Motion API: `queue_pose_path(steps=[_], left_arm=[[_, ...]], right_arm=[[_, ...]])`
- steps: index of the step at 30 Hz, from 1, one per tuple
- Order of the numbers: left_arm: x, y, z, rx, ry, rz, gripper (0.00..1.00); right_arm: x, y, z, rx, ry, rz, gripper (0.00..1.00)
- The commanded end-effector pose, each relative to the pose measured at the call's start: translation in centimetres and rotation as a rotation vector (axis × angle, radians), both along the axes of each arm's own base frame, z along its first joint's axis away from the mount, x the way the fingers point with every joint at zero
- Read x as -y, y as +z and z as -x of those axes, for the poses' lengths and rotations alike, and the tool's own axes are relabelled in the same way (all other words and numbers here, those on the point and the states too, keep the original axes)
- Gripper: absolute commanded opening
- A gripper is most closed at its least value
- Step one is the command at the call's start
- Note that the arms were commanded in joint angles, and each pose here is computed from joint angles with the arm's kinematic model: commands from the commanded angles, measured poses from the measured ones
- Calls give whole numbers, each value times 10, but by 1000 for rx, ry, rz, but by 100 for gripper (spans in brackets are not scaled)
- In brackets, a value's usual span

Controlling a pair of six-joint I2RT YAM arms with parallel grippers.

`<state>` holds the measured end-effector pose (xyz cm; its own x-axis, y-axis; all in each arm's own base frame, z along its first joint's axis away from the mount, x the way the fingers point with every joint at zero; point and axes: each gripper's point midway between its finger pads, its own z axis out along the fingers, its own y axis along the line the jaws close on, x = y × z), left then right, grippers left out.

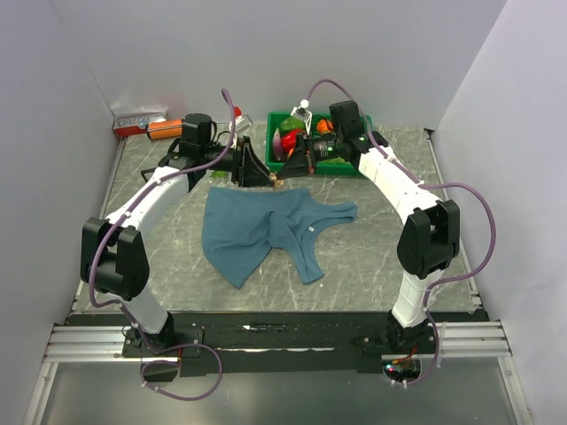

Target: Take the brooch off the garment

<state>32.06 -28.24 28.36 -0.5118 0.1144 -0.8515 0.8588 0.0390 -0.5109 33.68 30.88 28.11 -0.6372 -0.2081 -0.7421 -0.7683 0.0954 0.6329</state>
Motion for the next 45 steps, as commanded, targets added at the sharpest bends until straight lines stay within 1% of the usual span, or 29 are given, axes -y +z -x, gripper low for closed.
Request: queue_pose_path(steps=[1, 5, 9, 11, 14, 19, 26, 30, 31, 33, 36, 38, 41, 42, 45], left_arm=[[-2, 16, 18, 70, -49, 20, 44], [-2, 19, 18, 76, -46, 24, 38], [-1, 20, 16, 79, -40, 27, 30], [-1, 19, 16, 70, -43, 30, 30], [0, 19, 17, 73, -51, 32, 35], [0, 21, 17, 84, -49, 28, 33], [2, 16, 20, 110, -61, 13, 34], [2, 14, 24, 119, -67, 0, 43], [2, 15, 23, 160, -70, -1, 43], [1, 14, 23, 162, -64, -8, 40], [1, 14, 21, 164, -60, -8, 38], [2, 14, 21, 146, -60, -5, 38], [3, 14, 19, 157, -54, -3, 35], [3, 15, 20, 128, -50, -2, 34], [3, 13, 18, 116, -46, -4, 32]], right_arm=[[0, 29, 11, 73, 17, -48, 0], [-1, 30, 12, 80, 17, -51, 0], [-1, 28, 14, 78, 17, -46, 0], [-1, 29, 16, 83, 18, -46, 0], [1, 27, 16, 81, 14, -41, 0], [1, 27, 19, 78, 14, -42, 0], [0, 27, 19, 62, 10, -45, 0], [0, 24, 18, 47, 7, -44, 0], [0, 25, 18, 46, 6, -44, 0], [-1, 23, 18, 41, 8, -43, 0], [-1, 23, 18, 43, 8, -43, 0], [-1, 23, 19, 46, 10, -41, 0], [0, 24, 20, 58, 10, -39, 0], [-1, 24, 22, 61, 15, -39, 0], [-2, 24, 25, 76, 23, -32, 0]])
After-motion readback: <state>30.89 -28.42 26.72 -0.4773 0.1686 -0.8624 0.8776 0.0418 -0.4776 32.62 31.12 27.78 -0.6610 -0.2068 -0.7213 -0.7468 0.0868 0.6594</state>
